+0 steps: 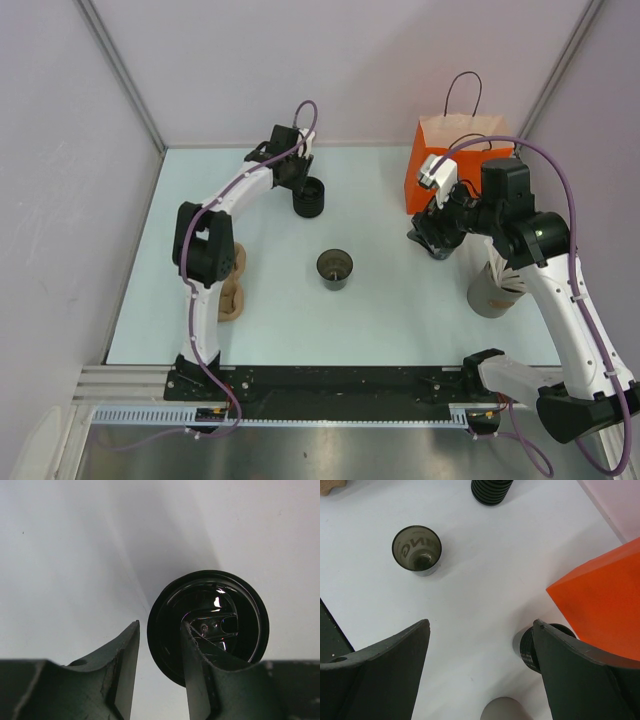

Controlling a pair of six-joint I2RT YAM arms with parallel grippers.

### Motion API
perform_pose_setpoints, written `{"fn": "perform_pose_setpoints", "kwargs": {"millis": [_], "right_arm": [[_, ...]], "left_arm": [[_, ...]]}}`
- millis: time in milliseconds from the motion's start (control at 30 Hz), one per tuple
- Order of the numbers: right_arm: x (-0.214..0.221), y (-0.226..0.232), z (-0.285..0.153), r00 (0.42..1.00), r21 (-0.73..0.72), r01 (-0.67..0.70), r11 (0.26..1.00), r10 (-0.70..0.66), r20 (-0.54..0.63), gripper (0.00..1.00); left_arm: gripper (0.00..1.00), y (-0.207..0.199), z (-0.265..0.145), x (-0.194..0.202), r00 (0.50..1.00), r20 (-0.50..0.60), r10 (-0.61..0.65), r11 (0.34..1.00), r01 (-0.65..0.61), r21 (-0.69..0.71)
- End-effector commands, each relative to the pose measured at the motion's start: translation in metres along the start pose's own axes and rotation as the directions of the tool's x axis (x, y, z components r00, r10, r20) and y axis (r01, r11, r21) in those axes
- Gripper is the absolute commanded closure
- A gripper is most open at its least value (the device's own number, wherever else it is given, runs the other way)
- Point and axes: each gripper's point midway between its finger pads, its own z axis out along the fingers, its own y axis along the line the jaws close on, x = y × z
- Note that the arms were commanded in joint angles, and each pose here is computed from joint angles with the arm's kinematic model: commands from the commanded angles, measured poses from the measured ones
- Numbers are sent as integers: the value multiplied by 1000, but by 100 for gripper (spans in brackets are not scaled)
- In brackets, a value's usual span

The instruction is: Pack the takeout coffee

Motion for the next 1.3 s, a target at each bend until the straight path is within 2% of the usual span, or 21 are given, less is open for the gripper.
{"fn": "perform_pose_setpoints", "kwargs": {"millis": [0,167,667,833,1267], "right_arm": [[-10,-1,-5,999,11,18,1000,-18,47,12],[-10,0,-6,999,10,17,1000,-18,50,12],[-10,-1,-7,999,13,16,1000,-16,51,12],[-11,-1,-7,998,13,19,1000,-19,56,12],[-14,-2,-5,998,13,14,1000,-15,69,12]], "left_arm": [[58,4,-9,-24,998,60,-3,1000,4,-26],[60,6,-6,-22,999,55,2,999,0,-36],[78,8,-13,-28,998,70,2,999,1,-42],[86,8,-18,-33,997,80,2,999,2,-42],[92,5,-37,-48,994,113,3,1000,0,-23]]}}
